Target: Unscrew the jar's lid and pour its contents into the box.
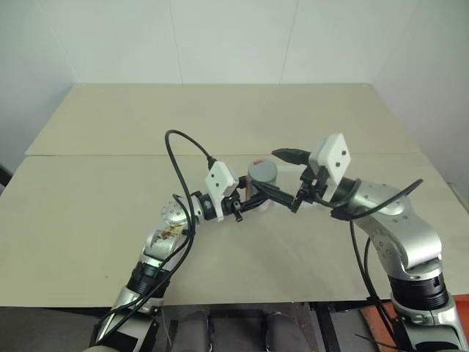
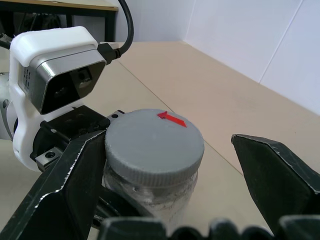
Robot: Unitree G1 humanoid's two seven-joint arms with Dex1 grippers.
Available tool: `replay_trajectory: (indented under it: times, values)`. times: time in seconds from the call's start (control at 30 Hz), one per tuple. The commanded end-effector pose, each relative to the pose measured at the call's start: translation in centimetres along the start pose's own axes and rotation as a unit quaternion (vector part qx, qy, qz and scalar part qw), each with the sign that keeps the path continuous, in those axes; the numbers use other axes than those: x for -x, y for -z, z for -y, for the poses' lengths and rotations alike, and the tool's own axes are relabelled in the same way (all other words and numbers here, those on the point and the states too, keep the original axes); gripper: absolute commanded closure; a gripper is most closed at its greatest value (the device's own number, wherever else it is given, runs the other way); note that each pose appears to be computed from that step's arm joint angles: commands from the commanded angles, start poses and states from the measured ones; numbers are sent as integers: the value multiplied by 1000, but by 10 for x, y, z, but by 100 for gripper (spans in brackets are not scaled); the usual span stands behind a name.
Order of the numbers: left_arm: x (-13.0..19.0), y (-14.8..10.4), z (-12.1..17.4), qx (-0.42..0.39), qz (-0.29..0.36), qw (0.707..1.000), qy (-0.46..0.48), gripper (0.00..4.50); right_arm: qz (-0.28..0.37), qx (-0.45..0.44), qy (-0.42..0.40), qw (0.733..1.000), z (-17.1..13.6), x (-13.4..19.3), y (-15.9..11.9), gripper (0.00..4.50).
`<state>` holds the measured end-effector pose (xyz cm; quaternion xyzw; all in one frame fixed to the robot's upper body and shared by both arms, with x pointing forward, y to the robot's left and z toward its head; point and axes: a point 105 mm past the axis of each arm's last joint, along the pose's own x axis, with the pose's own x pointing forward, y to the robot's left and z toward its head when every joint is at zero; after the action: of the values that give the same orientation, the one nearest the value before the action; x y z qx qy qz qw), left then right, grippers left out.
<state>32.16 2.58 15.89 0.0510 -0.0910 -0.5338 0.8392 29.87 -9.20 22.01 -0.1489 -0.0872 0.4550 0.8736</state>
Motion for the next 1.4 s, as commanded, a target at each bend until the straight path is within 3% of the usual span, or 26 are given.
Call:
replay_trajectory:
  times: [0.03, 0.67, 1.0, 1.4]
  values:
    - [-1, -11, 2, -19, 17, 1000, 10, 255, 16, 29, 27, 999, 11, 14, -14, 2]
    - [2, -8, 3, -20, 9, 1000, 14, 255, -17, 36, 40, 998, 20, 32, -3, 2]
    - [1, -8, 4, -21, 10, 1000, 14, 255, -18, 31, -52, 998, -10, 44, -4, 2]
    - [-2, -9, 4, -22, 15, 1000, 13, 255, 23, 13, -30, 999, -6, 14, -17, 2]
